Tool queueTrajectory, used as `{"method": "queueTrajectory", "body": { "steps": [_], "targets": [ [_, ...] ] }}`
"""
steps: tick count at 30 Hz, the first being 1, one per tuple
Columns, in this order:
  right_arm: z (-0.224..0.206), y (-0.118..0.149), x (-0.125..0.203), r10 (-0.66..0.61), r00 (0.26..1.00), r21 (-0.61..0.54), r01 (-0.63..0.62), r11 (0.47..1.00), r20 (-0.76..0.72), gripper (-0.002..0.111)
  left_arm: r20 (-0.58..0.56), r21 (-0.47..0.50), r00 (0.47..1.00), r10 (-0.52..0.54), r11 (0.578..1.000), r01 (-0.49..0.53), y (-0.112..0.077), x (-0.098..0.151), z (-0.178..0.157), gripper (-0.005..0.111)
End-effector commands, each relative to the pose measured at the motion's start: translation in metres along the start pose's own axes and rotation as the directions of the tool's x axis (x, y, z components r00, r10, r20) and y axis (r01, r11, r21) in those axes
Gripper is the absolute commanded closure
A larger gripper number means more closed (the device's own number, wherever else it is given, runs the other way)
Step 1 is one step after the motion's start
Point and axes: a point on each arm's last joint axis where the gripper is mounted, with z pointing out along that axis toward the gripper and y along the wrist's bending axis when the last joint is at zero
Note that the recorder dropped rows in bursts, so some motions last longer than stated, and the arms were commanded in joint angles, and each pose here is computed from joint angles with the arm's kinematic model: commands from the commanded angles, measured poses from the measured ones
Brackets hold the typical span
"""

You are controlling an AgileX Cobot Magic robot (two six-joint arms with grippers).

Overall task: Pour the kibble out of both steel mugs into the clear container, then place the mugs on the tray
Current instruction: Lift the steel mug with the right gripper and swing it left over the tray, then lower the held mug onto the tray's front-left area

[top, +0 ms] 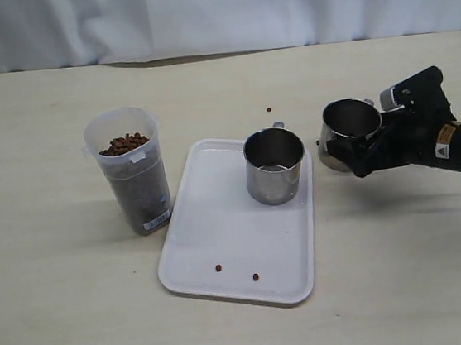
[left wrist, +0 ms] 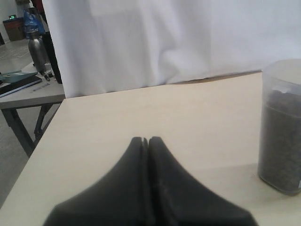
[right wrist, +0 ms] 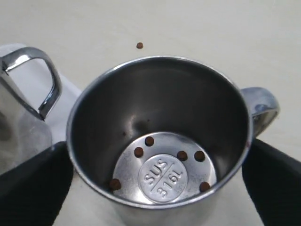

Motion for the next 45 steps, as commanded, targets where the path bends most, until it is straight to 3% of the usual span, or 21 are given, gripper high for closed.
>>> {"method": "queueTrajectory", "body": {
  "steps": [1, 6, 8, 10, 12, 17, 26, 30, 35, 39, 45],
  "targets": [
    [0.011, -0.007, 0.002, -0.007, 1.0, -0.004, 0.007, 1.0, 0.009, -0.002, 0.011, 0.007, 1.0, -0.003, 1.0, 0.003, 0.0, 0.0, 0.0, 0.107],
    [0.018, -0.009, 0.006, 0.017, 0.999, -0.017, -0.016, 1.0, 0.041, -0.002, 0.011, 0.007, 1.0, -0.003, 1.0, 0.003, 0.0, 0.0, 0.0, 0.107],
    [0.018, -0.009, 0.006, 0.019, 0.999, -0.014, -0.018, 1.0, 0.039, 0.011, 0.011, 0.007, 1.0, -0.003, 1.0, 0.003, 0.0, 0.0, 0.0, 0.107],
    [0.018, -0.011, 0.007, 0.047, 0.998, 0.013, -0.048, 0.999, 0.032, 0.044, 0.011, 0.007, 1.0, -0.003, 1.0, 0.003, 0.0, 0.0, 0.0, 0.107],
    [0.016, -0.014, 0.008, 0.098, 0.995, 0.042, -0.097, 0.994, -0.012, 0.102, 0.004, 0.009, 1.0, -0.007, 1.0, 0.007, -0.001, 0.001, 0.0, 0.107],
    [-0.011, -0.013, -0.012, 0.094, 0.994, 0.131, -0.085, 0.988, -0.058, 0.103, 0.007, 0.008, 1.0, -0.007, 1.0, 0.007, -0.001, 0.0, 0.0, 0.107],
    [-0.068, 0.021, -0.049, -0.014, 0.984, 0.076, 0.0, 0.997, 0.179, 0.103, 0.007, 0.008, 1.0, -0.007, 1.0, 0.007, -0.001, 0.0, 0.0, 0.107],
    [-0.089, 0.044, -0.061, -0.097, 0.958, -0.015, 0.105, 0.994, 0.271, 0.103, 0.007, 0.008, 1.0, -0.007, 1.0, 0.007, -0.001, 0.0, 0.0, 0.107],
    [-0.11, 0.068, -0.073, -0.068, 0.909, -0.163, 0.147, 0.976, 0.412, 0.103, 0.007, 0.008, 1.0, -0.007, 1.0, 0.007, -0.001, 0.0, 0.0, 0.107],
    [-0.11, 0.091, -0.078, -0.067, 0.917, -0.228, 0.168, 0.959, 0.392, 0.103, 0.007, 0.008, 1.0, -0.007, 1.0, 0.007, -0.001, 0.0, 0.0, 0.107],
    [-0.098, 0.152, -0.081, -0.162, 0.907, -0.324, 0.299, 0.898, 0.388, 0.103, 0.009, 0.007, 1.0, -0.003, 1.0, 0.003, -0.001, 0.0, 0.0, 0.107]
  ]
}}
